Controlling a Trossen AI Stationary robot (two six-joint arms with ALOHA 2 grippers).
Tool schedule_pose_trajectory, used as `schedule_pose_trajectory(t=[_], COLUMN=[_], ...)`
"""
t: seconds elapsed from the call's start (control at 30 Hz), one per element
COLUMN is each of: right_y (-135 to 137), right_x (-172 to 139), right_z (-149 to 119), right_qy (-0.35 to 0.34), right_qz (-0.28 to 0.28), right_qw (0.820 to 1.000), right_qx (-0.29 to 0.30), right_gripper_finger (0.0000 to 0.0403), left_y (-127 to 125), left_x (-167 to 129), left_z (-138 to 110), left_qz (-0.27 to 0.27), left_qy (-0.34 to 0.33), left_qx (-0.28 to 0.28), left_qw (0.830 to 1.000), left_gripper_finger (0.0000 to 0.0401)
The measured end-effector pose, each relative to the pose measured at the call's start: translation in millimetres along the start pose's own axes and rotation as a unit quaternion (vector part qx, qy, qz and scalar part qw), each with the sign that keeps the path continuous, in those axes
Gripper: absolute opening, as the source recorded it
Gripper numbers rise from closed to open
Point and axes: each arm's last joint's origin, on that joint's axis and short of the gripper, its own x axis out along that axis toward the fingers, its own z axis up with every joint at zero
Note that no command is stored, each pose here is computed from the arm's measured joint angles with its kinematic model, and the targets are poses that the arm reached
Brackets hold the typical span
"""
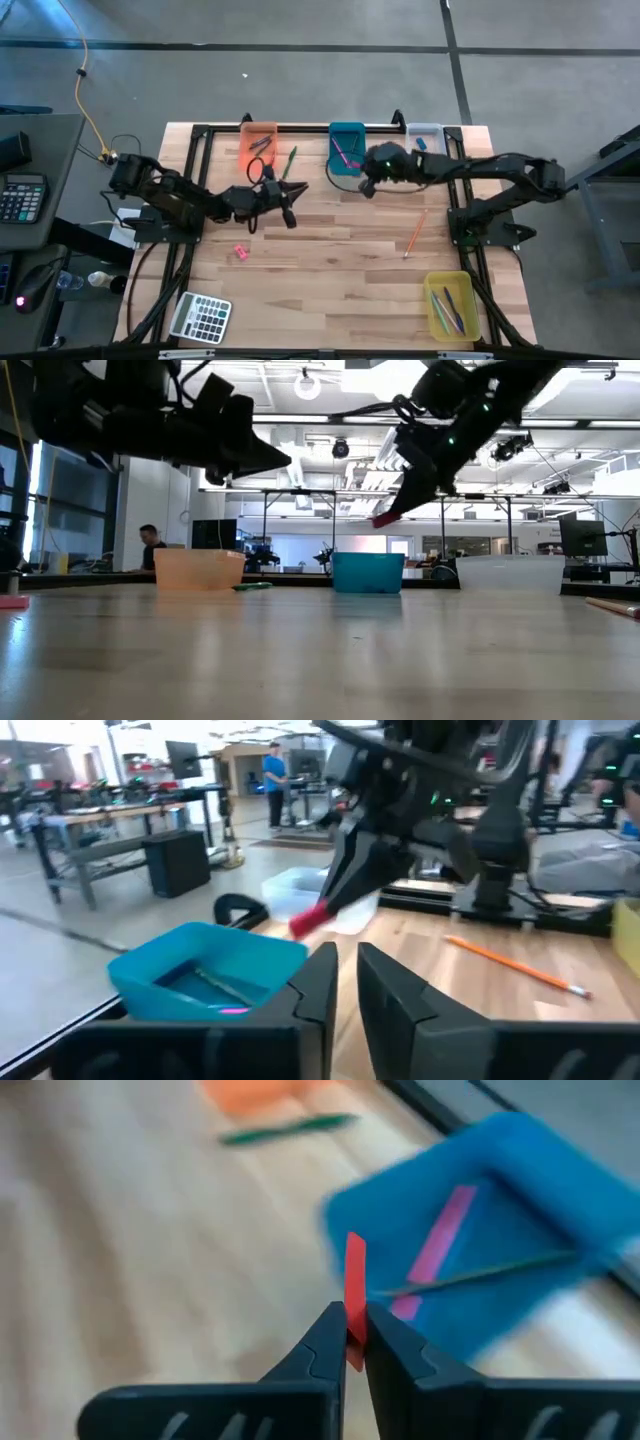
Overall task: Sort crayons/erasers/pens/pencils in bins
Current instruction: Put the orange eraser into the transparent bin
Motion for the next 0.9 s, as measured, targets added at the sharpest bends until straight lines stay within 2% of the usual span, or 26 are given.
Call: schedule_pose_trajectory(t=[0.2, 0.33, 0.47, 0.57, 0.73, 0.9], right_y=[-25.3, -52.9, -85.0, -108.1, -132.9, -146.8], right_x=[-24.1, -38.1, -45.7, -42.7, -32.6, -28.1], right_z=[32.6, 37.2, 22.9, 2.8, -28.3, -44.2], right_qy=[0.083, 0.149, 0.222, 0.257, 0.276, 0.267], right_qz=[-0.135, -0.208, -0.281, -0.307, -0.323, -0.336], right_qw=[0.987, 0.967, 0.933, 0.914, 0.901, 0.897], right_qx=[-0.032, -0.007, 0.037, 0.069, 0.086, 0.107], right_gripper_finger=[0.0012, 0.0012, 0.0012, 0.0012, 0.0012, 0.0012], left_y=[14.9, 19.7, 18.6, 17.5, 17.3, 16.8], left_x=[6.4, 8.3, 8.4, 8.4, 8.4, 8.4], left_z=[-0.7, -0.9, -1.1, -1.0, -1.1, -1.3], left_qz=[0.011, 0.015, -0.005, -0.023, -0.028, -0.036], left_qy=[-0.001, -0.001, -0.001, -0.001, -0.001, 0.0], left_qx=[-0.025, -0.025, -0.024, -0.02, -0.019, -0.019], left_qw=[1.0, 1.0, 1.0, 1.0, 0.999, 0.999], left_gripper_finger=[0.0002, 0.0002, 0.0001, 0.0, 0.0, 0.0])
